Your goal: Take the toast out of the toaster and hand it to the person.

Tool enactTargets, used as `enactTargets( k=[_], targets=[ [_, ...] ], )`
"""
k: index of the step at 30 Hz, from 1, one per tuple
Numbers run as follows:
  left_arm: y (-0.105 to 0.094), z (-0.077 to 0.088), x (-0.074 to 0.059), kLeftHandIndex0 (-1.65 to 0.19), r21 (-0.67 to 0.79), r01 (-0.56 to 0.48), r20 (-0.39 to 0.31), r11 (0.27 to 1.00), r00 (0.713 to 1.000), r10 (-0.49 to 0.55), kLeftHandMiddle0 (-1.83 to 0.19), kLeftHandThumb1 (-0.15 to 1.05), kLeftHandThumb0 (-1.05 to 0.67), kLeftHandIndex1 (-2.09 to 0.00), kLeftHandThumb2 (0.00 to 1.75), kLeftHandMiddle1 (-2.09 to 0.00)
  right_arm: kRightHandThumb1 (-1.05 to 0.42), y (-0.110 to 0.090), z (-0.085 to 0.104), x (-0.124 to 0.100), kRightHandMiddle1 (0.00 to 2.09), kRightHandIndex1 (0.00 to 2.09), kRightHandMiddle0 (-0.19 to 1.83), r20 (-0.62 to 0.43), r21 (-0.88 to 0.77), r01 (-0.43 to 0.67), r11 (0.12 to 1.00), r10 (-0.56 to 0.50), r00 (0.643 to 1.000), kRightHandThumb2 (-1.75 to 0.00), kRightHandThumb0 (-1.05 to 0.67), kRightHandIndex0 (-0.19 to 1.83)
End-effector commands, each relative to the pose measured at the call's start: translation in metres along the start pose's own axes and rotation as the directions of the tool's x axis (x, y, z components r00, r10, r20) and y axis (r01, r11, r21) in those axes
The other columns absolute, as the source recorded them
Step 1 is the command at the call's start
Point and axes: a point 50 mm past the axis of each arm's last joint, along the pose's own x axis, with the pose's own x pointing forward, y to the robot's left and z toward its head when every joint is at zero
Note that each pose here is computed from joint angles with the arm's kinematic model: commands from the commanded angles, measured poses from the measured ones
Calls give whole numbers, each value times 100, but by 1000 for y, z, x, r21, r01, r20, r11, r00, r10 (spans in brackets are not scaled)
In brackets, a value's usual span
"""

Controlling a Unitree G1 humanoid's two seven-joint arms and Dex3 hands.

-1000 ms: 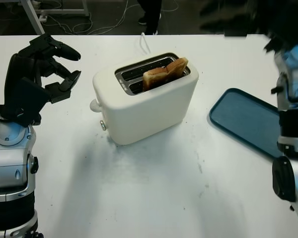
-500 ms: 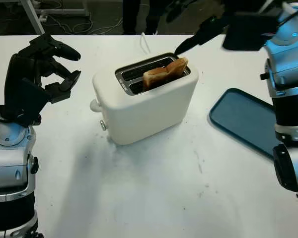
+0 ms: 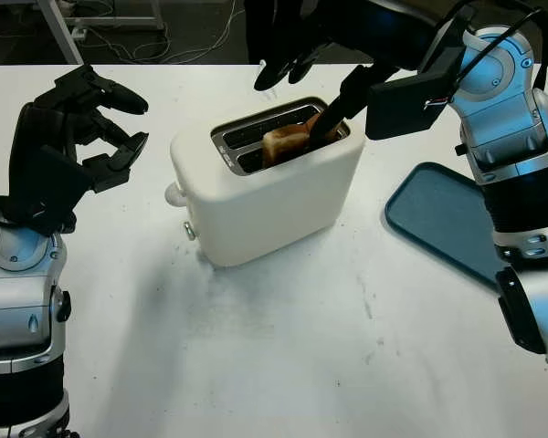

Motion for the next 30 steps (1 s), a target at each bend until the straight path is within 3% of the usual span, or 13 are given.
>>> enactTargets(
  k=[1,12,30],
  targets=[
    [0,0,-1,-53,-4,-9,7,1000,1000,9,-56,69,0,-120,50,-156,-50,5,-2,0,0,83,97,-3,-26,-36,999,36,999,-1,-46,61],
    [1,1,-2,-53,7,-12,-5,1000,1000,12,-56,68,-1,-119,51,-154,-56,23,-15,0,0,83,94,-47,-47,-49,998,47,998,-1,-36,56],
    [1,1,-2,-54,14,-11,1,1000,1000,11,-56,69,0,-120,50,-154,-61,40,-25,1,3,104,98,-36,-107,-6,994,2,999,0,-18,60]
  ],
)
